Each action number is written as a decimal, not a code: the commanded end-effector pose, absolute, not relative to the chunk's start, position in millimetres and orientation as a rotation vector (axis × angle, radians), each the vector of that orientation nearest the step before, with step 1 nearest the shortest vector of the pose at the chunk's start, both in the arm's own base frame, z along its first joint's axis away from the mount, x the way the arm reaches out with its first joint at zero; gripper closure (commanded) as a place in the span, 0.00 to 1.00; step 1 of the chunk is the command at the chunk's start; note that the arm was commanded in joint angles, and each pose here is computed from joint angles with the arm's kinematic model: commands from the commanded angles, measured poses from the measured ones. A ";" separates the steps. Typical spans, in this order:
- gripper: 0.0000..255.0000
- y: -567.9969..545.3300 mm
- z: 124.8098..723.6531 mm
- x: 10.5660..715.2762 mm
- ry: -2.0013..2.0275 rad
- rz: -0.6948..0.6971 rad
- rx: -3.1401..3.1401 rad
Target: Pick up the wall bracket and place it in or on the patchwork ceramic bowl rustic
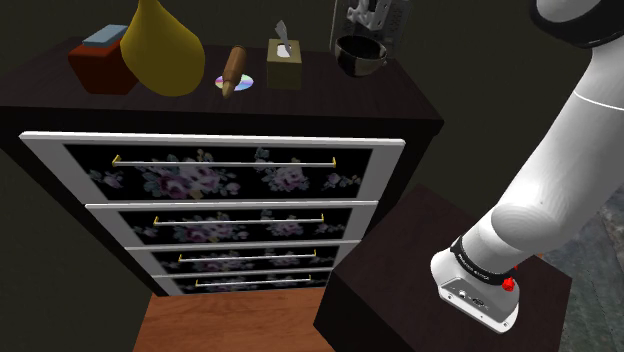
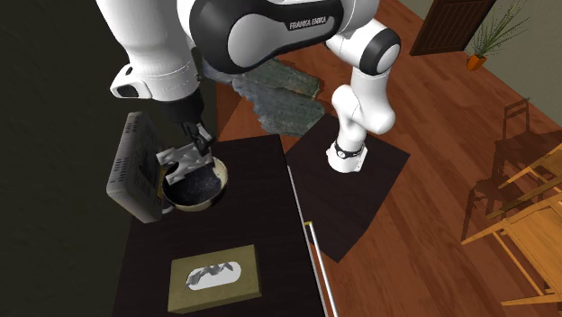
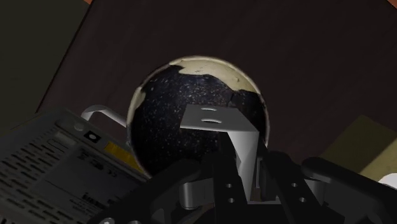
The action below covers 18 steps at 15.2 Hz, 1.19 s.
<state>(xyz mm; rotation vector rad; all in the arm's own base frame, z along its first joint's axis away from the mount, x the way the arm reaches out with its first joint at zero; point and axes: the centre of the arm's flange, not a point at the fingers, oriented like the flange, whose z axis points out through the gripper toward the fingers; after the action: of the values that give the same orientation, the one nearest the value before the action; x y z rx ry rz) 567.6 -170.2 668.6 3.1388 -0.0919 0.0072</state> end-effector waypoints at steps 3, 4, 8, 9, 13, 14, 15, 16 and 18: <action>1.00 -171.2 647.9 567.8 -0.092 0.008 3.139; 1.00 -171.2 642.6 567.8 -0.092 0.008 3.139; 1.00 -171.2 621.5 567.8 -0.092 0.008 3.139; 1.00 -171.2 616.2 567.8 -0.092 0.008 3.139; 1.00 -171.2 614.6 567.8 -0.092 0.008 3.139; 1.00 -171.2 614.6 567.8 -0.092 0.008 3.139; 1.00 -171.2 614.6 567.8 -0.092 0.008 3.139; 1.00 -171.2 614.6 567.8 -0.092 0.008 3.139; 0.00 -171.2 614.6 567.8 -0.092 0.008 3.139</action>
<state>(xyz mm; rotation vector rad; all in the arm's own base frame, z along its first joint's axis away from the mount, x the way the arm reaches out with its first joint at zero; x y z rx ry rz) 567.9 -171.2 614.6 3.1386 -0.0916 0.0078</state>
